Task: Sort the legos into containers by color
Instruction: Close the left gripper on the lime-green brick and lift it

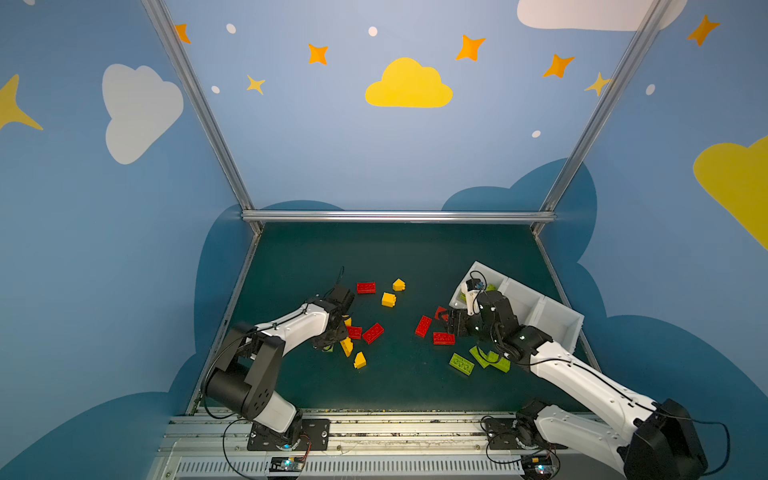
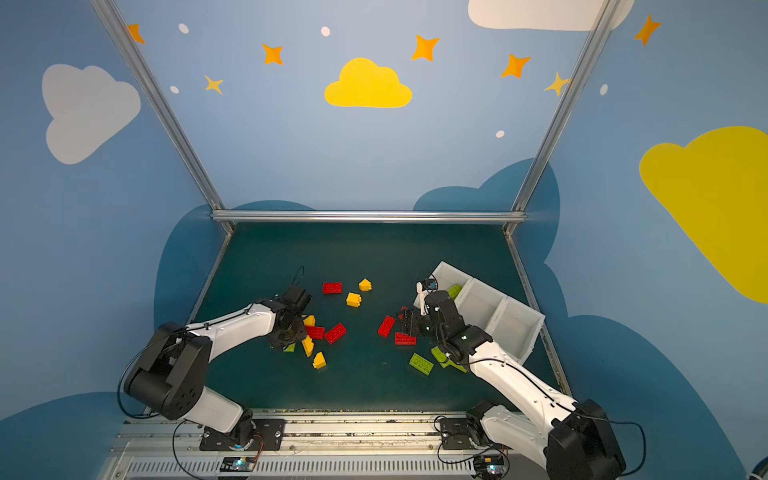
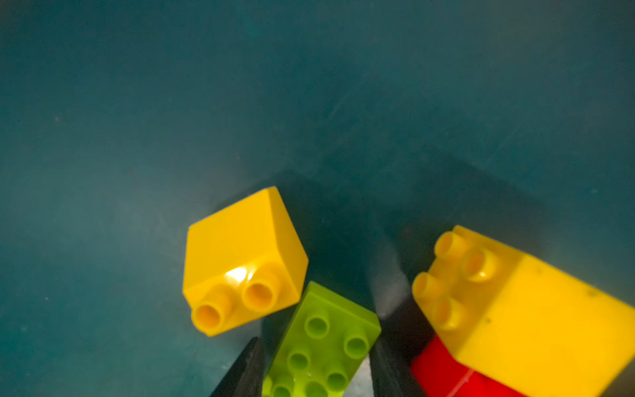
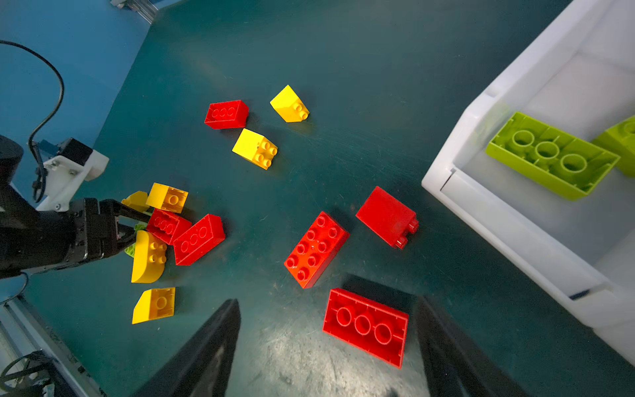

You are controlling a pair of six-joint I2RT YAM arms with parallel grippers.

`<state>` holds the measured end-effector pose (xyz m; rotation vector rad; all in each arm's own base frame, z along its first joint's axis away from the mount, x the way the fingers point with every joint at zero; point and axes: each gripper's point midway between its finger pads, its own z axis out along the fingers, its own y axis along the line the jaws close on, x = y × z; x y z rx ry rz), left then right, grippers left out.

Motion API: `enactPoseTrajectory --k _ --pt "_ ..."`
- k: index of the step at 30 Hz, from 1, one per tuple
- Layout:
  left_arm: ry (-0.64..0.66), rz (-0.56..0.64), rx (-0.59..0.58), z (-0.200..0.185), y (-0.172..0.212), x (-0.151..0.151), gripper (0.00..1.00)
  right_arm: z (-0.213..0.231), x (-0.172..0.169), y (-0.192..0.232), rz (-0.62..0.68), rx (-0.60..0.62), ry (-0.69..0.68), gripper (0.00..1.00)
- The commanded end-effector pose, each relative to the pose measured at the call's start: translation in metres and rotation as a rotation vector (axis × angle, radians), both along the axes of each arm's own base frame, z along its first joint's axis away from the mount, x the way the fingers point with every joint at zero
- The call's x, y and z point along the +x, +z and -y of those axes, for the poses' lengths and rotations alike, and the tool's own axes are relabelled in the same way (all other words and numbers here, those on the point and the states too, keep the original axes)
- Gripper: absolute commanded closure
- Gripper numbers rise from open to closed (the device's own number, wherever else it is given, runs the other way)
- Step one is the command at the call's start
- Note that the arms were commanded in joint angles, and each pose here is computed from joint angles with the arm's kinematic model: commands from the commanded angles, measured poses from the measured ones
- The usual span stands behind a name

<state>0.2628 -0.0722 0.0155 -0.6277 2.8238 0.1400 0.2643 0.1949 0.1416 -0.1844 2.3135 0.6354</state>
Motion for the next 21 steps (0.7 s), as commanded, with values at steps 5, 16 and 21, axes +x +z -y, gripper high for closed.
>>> enactPoseTrajectory --k 5,16,21 --pt "-0.029 -0.054 -0.016 0.016 -0.018 -0.015 0.55 0.005 -0.001 0.005 0.026 0.006 -0.023 0.22" --pt "-0.037 0.012 -0.035 0.018 -0.004 -0.018 0.69 0.007 -0.002 0.006 0.031 0.002 -0.028 0.22" --pt "-0.07 0.062 -0.049 0.02 0.024 -0.017 0.71 0.009 -0.002 0.009 0.038 0.007 -0.037 0.22"
